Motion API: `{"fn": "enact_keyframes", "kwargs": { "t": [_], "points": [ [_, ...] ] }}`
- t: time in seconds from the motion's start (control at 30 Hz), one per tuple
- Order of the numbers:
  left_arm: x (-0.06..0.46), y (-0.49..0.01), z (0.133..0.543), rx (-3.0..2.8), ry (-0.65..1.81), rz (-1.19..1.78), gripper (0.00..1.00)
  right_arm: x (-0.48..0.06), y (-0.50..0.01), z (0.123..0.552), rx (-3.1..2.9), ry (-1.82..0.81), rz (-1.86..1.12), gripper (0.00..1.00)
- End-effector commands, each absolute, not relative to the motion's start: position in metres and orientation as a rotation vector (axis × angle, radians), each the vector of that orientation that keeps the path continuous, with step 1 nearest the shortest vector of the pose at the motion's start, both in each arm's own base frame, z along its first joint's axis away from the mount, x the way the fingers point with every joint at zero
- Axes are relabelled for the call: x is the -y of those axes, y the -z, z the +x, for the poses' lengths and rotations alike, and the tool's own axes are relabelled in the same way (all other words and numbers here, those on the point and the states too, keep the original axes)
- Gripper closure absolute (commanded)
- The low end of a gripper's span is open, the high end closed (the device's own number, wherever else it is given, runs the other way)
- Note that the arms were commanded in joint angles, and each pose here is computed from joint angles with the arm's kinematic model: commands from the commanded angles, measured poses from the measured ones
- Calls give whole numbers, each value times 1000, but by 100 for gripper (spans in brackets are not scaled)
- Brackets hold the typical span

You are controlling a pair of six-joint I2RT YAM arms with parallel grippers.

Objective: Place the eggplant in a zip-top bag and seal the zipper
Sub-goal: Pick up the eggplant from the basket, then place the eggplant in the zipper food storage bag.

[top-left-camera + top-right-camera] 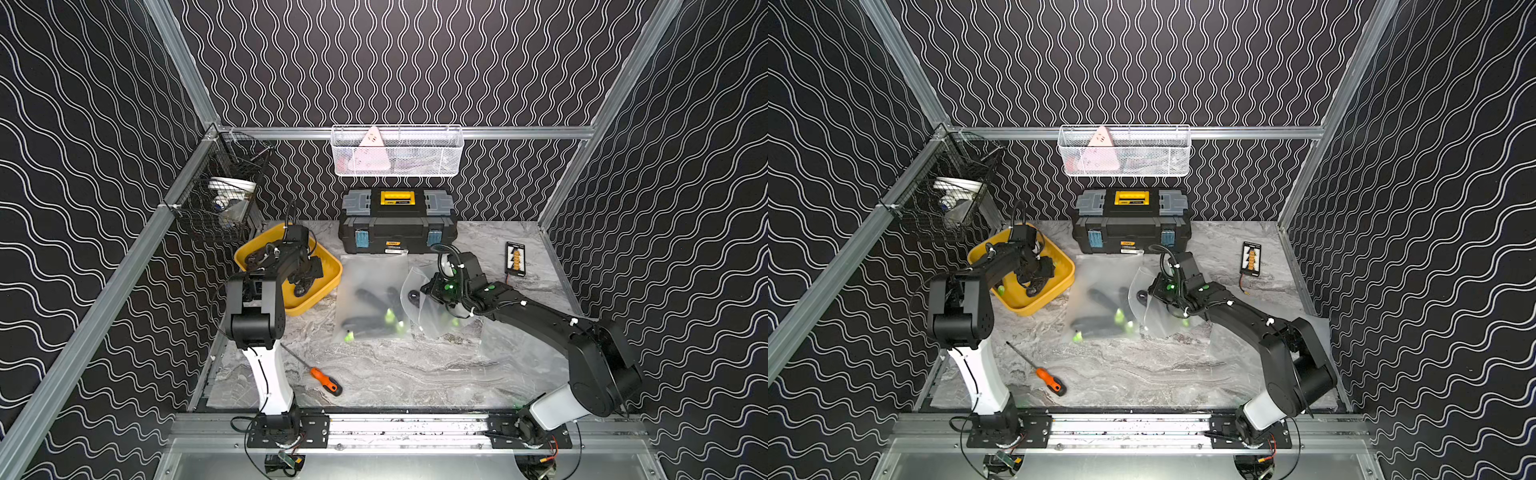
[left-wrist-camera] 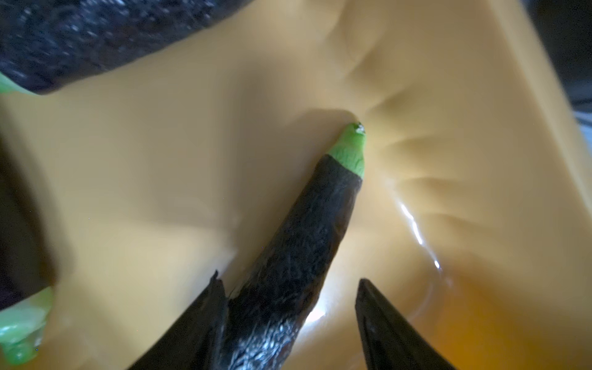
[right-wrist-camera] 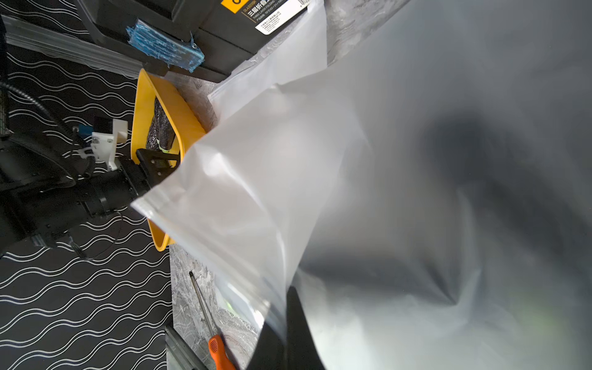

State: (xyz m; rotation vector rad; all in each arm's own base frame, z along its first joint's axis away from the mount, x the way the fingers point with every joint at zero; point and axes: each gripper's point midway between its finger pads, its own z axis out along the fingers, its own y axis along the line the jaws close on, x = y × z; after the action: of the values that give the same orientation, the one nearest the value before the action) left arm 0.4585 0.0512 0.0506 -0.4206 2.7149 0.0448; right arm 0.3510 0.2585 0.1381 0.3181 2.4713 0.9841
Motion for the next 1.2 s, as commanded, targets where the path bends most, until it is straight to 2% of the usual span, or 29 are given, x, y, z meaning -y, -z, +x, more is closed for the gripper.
{"fn": "enact_keyframes", "kwargs": {
  "t": [0.0,0.37,0.47,0.63,0.77,0.93,1.17],
  "points": [
    [-56,-42,445,-2766,-138,-384,34,-261,-147,354,-2435,-1015,308,94],
    [-48,-32,445,-2798,-133,-338,41,-260,-148,353,-2440,-1004,300,94],
    [-49,-30,445,-2809,-192,-320,47,-261,-150,355,-2437,-1001,299,94],
    [-62,-61,451,-2719,-285,-376,53,-258,-151,355,-2440,-978,297,94],
    [-58,-94,457,-2637,-231,-413,56,-256,-147,355,-2452,-953,303,94],
    [-21,-135,465,-2560,9,-406,56,-255,-143,357,-2461,-926,307,94],
    [101,-196,464,-2397,364,-282,56,-264,-151,367,-2456,-938,318,95]
  ]
}}
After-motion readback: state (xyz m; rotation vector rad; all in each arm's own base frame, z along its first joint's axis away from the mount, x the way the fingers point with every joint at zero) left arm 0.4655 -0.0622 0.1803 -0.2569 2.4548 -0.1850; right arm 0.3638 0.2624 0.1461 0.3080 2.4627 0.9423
